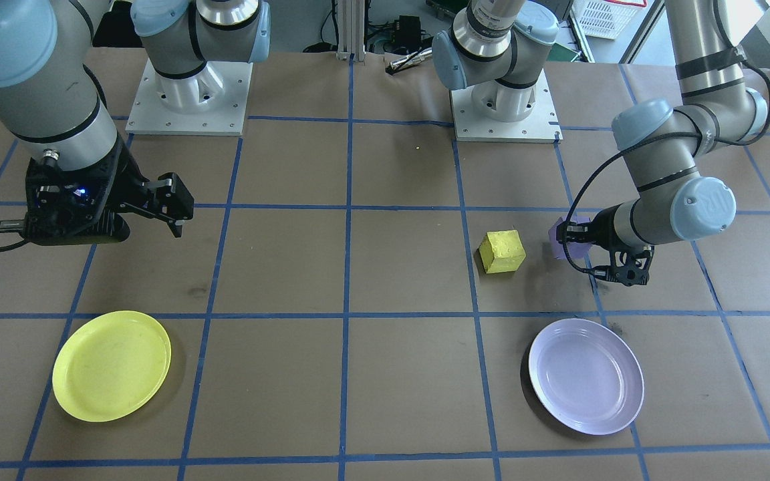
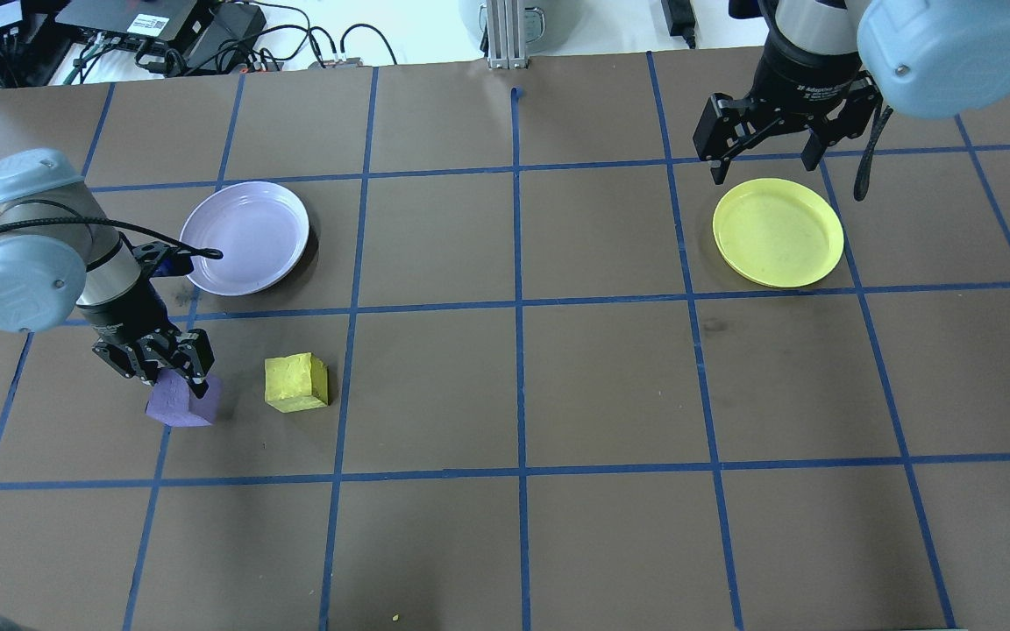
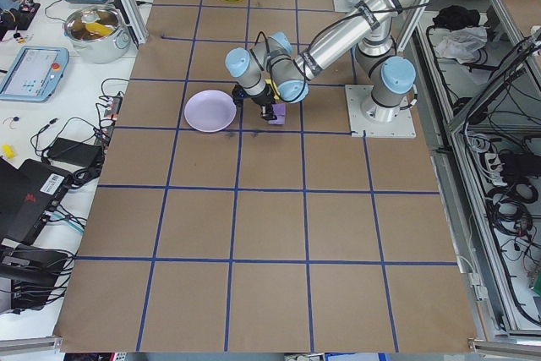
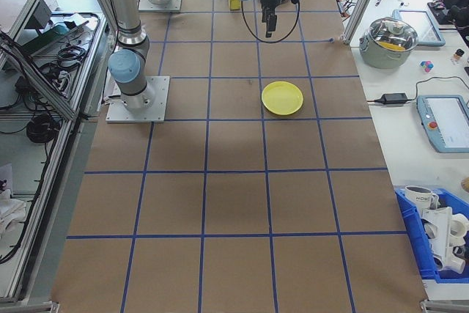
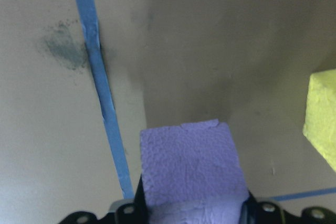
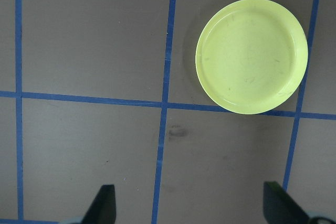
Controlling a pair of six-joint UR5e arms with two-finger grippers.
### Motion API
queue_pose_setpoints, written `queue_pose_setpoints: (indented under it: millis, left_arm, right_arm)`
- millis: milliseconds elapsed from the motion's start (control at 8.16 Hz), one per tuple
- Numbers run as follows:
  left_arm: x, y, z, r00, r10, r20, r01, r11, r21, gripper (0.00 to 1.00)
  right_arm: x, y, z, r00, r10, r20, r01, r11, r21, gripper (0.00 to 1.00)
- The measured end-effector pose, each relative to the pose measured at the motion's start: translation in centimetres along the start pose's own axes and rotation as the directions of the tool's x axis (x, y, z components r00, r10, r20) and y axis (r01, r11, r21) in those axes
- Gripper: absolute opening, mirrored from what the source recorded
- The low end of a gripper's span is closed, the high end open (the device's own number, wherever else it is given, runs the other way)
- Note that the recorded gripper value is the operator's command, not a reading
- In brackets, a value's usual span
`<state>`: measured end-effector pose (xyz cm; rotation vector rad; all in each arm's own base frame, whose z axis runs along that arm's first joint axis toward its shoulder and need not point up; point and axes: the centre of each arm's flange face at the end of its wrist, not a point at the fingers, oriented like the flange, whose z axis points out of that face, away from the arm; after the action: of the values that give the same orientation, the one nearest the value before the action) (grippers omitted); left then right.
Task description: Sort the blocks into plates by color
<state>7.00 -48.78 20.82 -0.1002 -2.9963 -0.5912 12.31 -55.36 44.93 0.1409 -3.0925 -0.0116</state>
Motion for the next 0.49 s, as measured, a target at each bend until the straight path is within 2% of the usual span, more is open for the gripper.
queue_pose_setpoints:
  millis: [123,245,490]
  left_arm:
    - [0.5,0.7,-1.5,1.0,0.01,-0.001,-0.01,1.0,-0.009,0.0]
    - [0.4,0.5,-3.9,1.0,0.015,0.005,-0.015,1.0,0.002,0.0]
    - [-0.6,-3.3,-9.5,0.999,0.03,0.029,-0.032,0.999,0.044,0.0]
  right_arm:
    - [0.0,0.0,0.1,1.0,0.001,0.001,-0.001,1.0,-0.002,1.0]
    - [0.0,0.0,0.1,1.0,0.004,0.002,-0.004,1.0,-0.002,1.0]
    - [0.0,0.0,0.1,1.0,0.007,0.007,-0.007,1.0,-0.001,1.0]
